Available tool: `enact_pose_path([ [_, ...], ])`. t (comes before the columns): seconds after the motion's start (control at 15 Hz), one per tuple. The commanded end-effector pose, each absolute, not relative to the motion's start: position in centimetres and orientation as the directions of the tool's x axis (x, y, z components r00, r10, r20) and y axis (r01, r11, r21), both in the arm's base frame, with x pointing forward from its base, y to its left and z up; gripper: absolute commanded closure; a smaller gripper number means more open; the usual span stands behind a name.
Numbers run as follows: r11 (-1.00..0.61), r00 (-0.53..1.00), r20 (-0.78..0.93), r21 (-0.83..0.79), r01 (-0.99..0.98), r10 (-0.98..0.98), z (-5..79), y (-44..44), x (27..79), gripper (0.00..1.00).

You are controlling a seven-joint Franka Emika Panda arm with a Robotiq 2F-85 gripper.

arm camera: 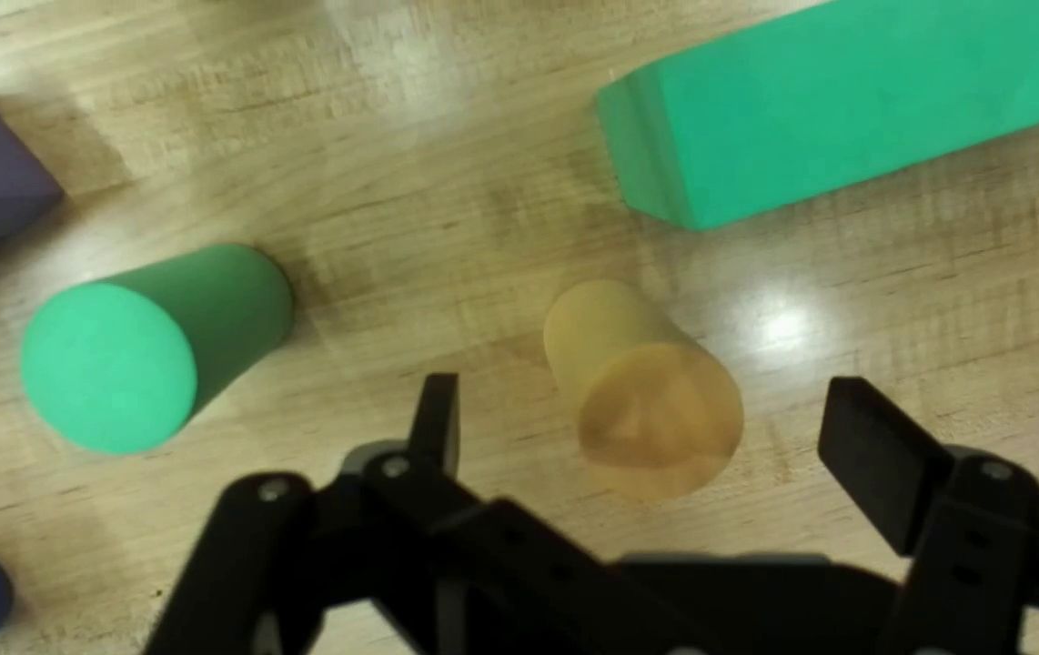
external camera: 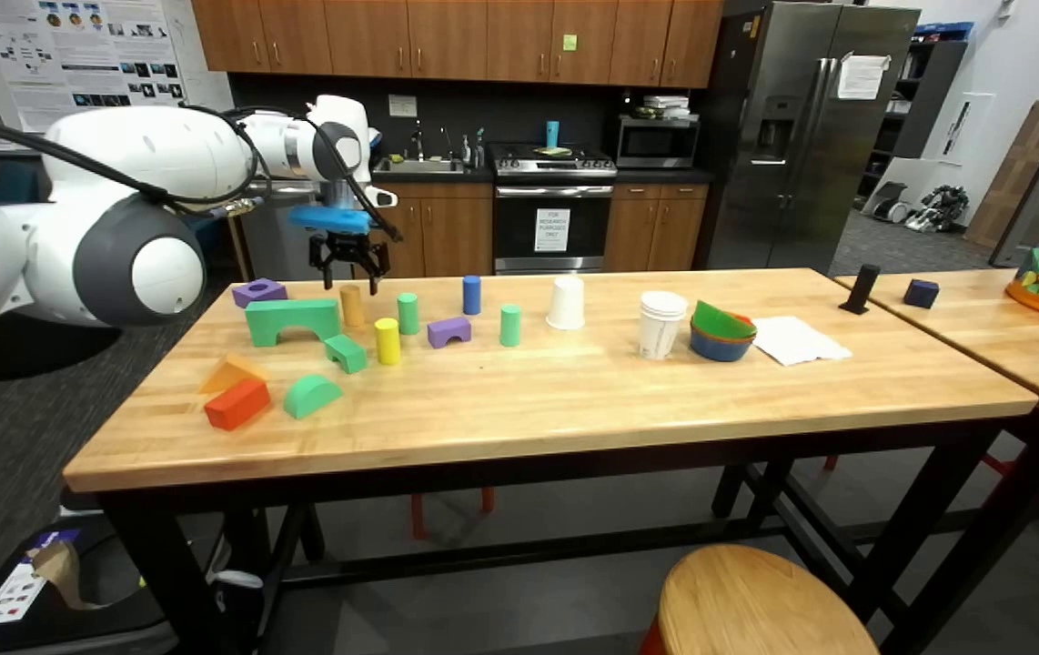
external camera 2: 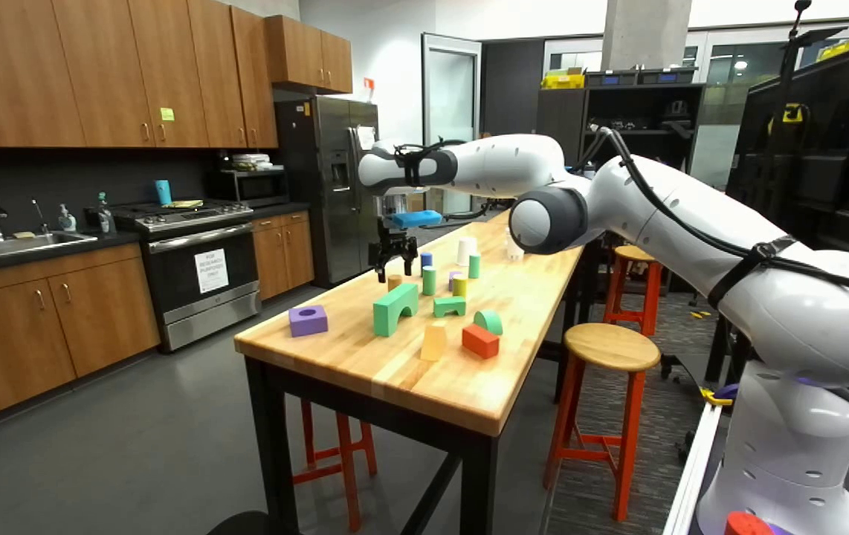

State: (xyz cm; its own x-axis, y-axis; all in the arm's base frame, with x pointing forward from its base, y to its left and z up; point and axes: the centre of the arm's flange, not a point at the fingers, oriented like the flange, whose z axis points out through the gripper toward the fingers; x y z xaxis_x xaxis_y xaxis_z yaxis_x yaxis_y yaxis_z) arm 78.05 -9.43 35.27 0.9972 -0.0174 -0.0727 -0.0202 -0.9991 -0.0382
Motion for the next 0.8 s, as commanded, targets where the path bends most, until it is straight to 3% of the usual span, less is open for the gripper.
enact_pose_path([
  [0.0, -0.999, 0.997, -0.08, -0.05, -0.006, -0.002, 36.19, -9.26, 77.93, 0.0],
  [0.07, -0.999, 0.997, -0.079, -0.048, -0.004, 0.0, 36.18, -9.23, 77.92, 0.07],
  [0.13, -0.999, 0.997, -0.079, -0.048, -0.003, 0.001, 36.21, -9.19, 77.94, 0.27],
  [0.67, -0.999, 0.997, -0.074, -0.045, 0.015, 0.019, 36.14, -8.85, 77.73, 0.84],
  [0.73, -0.999, 0.997, -0.073, -0.044, 0.017, 0.02, 36.17, -8.85, 77.73, 0.85],
])
